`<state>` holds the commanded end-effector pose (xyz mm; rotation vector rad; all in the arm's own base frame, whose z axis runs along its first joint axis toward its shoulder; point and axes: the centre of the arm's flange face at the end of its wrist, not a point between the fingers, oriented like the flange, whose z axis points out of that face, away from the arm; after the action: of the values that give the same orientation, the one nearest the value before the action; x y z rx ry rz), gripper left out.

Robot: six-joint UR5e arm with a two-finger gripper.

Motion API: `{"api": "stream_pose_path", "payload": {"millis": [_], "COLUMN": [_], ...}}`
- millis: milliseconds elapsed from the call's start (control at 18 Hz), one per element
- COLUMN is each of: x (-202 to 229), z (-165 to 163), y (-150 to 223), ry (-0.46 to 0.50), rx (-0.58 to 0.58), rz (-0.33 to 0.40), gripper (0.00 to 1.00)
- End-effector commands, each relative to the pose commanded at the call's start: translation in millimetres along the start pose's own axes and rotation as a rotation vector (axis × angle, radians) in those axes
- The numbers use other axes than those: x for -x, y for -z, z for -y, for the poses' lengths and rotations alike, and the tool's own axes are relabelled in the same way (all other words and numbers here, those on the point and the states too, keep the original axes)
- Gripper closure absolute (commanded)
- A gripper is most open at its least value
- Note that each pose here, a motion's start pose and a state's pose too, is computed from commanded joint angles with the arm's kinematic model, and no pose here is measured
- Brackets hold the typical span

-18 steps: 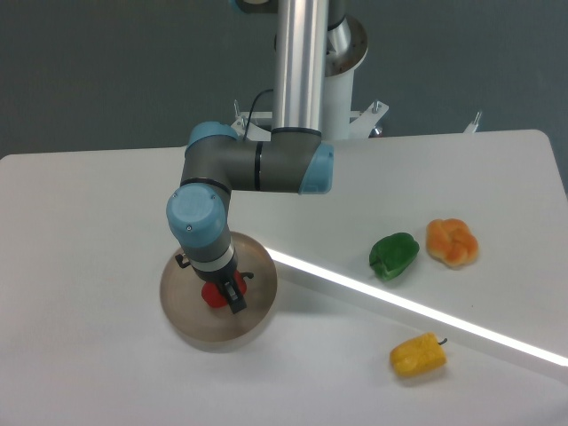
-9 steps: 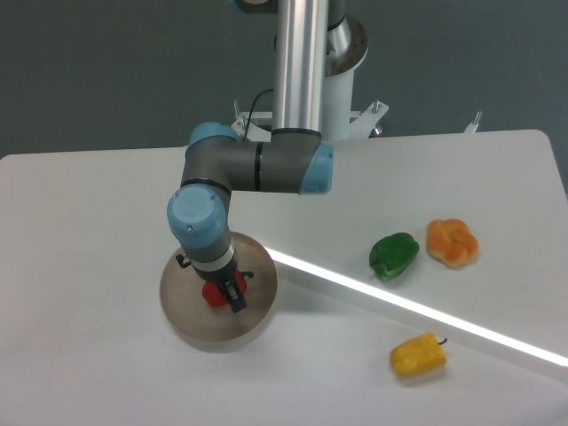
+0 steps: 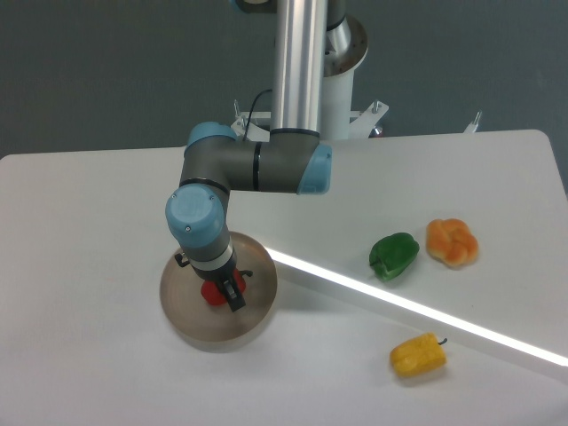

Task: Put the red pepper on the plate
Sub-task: 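Lower the red pepper onto the plate and hold it there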

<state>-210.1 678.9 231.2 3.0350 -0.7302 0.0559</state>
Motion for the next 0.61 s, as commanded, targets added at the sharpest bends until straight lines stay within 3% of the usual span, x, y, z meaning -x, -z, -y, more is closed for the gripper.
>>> {"api": "stream_pose_path", "payload": {"millis": [167,611], "x": [-0.3,-1.2], "z": [-0.2,-0.8], "y": [-0.7,5.5], "ry": [0.000,-0.003], "rx": [0.001,-0.003], "rz": [-0.001,0.005], "gripper": [0.46,0.08]}}
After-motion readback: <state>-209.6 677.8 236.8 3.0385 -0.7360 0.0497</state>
